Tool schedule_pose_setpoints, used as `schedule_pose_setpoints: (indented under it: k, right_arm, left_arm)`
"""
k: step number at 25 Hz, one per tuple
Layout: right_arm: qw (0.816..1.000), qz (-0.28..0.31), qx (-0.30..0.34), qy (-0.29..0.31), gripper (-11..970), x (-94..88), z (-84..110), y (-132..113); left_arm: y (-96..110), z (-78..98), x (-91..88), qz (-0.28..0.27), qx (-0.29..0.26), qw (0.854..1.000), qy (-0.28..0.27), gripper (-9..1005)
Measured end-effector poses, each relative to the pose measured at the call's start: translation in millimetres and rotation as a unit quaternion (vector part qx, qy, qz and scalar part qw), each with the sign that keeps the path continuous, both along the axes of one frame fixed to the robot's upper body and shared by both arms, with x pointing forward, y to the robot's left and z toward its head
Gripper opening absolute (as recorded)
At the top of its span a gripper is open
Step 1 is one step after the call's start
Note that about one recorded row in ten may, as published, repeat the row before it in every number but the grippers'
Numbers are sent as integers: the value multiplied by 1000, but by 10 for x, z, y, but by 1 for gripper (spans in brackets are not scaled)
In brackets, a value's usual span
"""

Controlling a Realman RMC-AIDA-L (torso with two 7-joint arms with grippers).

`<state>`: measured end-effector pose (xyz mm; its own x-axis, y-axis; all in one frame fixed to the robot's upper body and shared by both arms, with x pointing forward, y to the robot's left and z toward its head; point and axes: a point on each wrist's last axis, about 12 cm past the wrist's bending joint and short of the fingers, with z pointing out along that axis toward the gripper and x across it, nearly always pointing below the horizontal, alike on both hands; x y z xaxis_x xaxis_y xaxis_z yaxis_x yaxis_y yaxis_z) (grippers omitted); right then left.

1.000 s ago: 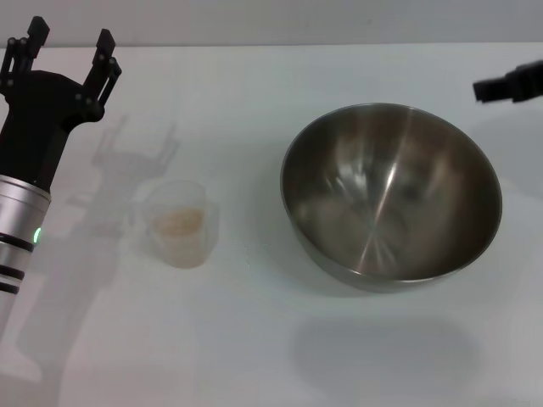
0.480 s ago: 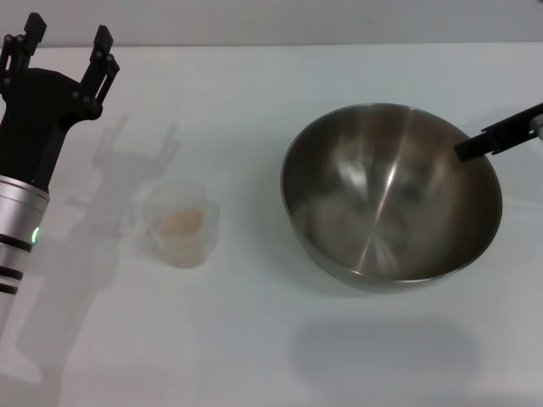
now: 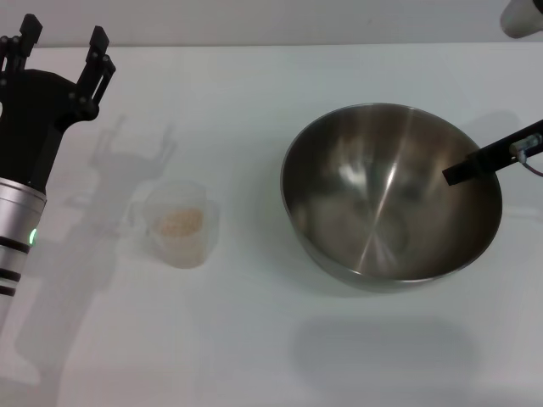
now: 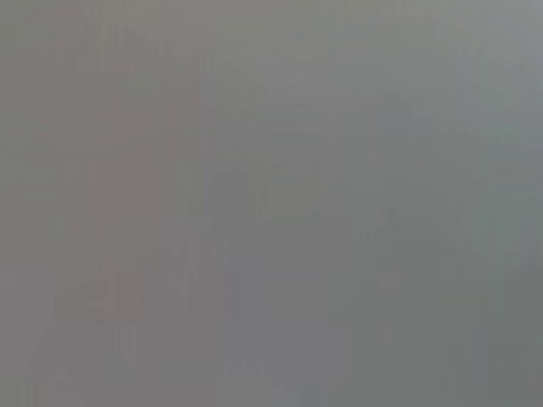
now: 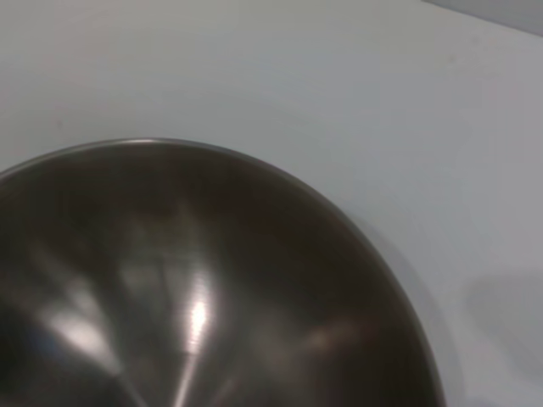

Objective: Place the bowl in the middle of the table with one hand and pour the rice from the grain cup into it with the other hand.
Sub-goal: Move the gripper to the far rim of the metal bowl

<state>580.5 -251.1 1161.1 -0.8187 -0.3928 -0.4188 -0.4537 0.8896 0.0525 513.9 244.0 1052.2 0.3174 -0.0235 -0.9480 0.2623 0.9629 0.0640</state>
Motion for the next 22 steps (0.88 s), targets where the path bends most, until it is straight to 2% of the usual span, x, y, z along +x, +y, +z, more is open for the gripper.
schedule_pose_setpoints:
  k: [2, 13, 19, 22]
  right_arm:
    - [1000, 0, 5, 1, 587, -3, -23, 8]
    - [1000, 6, 16, 8, 332, -36, -73, 11]
    - [1000, -1, 15, -5, 110, -40, -18, -37]
    - [1000, -10, 18, -21, 59, -40, 53, -85]
  left_arm:
    - [-2, -2, -3, -1, 0, 1000, 0, 761]
    - [2, -20, -25, -1, 1, 1000, 3, 759]
    - [3, -23, -29, 0, 1, 1000, 4, 758]
    - [2, -28, -37, 0, 1, 1000, 5, 757]
